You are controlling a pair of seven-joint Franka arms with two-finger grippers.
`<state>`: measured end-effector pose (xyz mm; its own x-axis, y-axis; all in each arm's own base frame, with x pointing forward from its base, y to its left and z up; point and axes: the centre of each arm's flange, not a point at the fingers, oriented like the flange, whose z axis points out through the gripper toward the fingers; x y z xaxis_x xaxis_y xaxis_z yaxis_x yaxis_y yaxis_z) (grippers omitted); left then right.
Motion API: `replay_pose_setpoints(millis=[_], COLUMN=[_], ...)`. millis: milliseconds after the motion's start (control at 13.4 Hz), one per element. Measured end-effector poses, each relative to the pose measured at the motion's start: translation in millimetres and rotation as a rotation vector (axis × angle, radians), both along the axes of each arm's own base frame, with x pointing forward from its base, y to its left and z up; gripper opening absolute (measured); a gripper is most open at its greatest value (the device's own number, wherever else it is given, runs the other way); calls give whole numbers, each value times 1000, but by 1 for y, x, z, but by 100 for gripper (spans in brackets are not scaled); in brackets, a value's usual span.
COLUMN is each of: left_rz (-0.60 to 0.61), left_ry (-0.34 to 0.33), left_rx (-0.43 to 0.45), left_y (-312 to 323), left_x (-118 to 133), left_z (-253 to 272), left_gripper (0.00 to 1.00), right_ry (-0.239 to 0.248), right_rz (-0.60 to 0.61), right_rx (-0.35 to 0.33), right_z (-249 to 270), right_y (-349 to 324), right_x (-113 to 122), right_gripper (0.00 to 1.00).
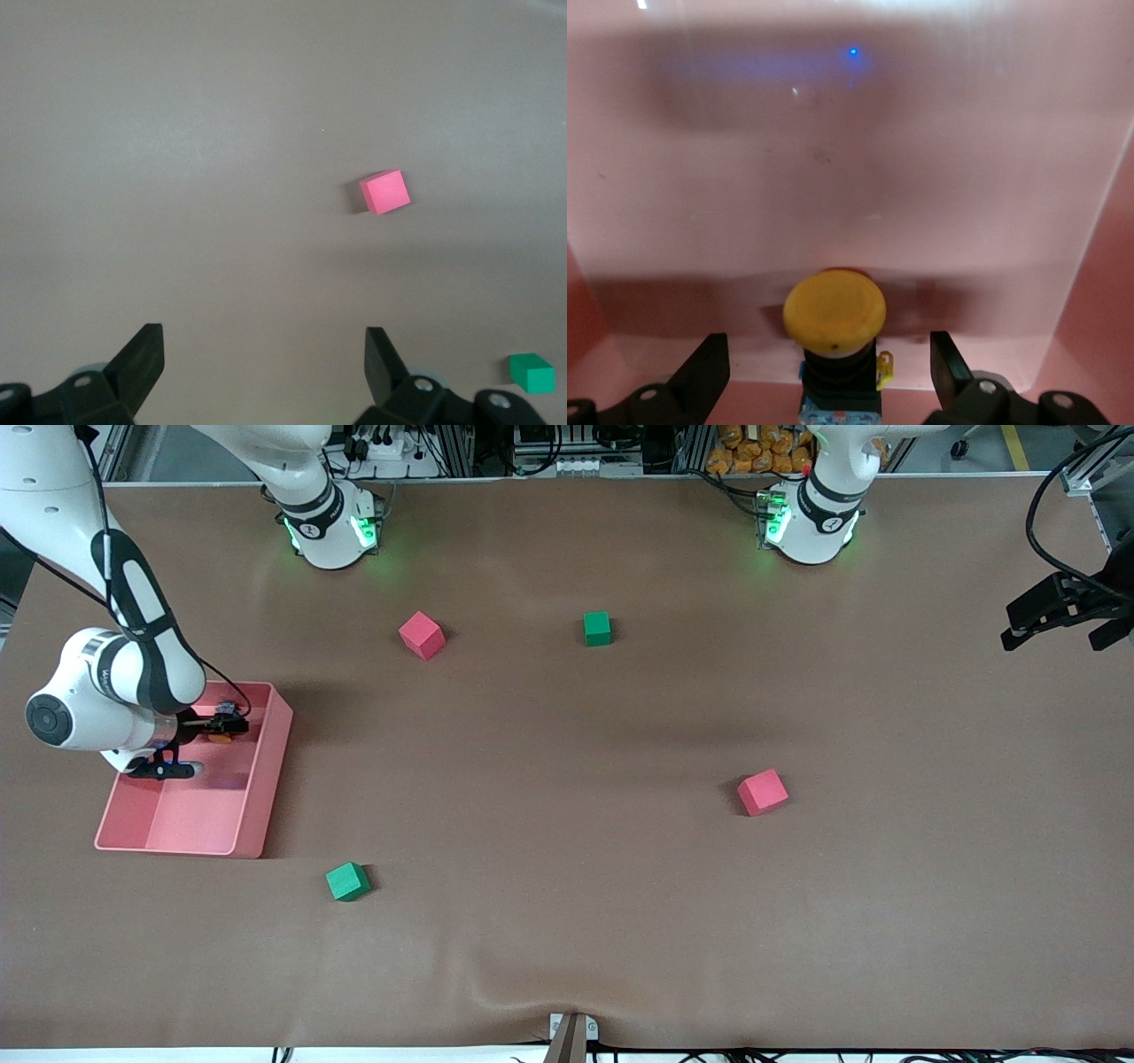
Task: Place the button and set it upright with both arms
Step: 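Close the right gripper on the yellow button's base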
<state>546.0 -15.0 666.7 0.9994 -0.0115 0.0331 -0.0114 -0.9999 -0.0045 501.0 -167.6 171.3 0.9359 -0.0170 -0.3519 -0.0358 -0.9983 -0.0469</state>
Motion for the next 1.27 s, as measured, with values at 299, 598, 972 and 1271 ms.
replay_pose_setpoints(millis=[299,598,972,1271], left_rz=[-2,-2,-2,-3], left_ry=[2,6,7,8], left_rx=[0,0,0,0], left_y=[-1,-1,-1,-2], left_x=[0,2,2,3], left_z=[-1,-3,-4,-4], left_gripper=[100,100,100,100], right_ry=[15,21,20,35], right_rz=[-4,-7,3,31], right_rx=[5,6,12,29], right_z=[-5,-7,-5,38], right_y=[-1,-2,-2,-8], right_x=[-5,-8,-7,19], right_gripper=[100,56,43,43])
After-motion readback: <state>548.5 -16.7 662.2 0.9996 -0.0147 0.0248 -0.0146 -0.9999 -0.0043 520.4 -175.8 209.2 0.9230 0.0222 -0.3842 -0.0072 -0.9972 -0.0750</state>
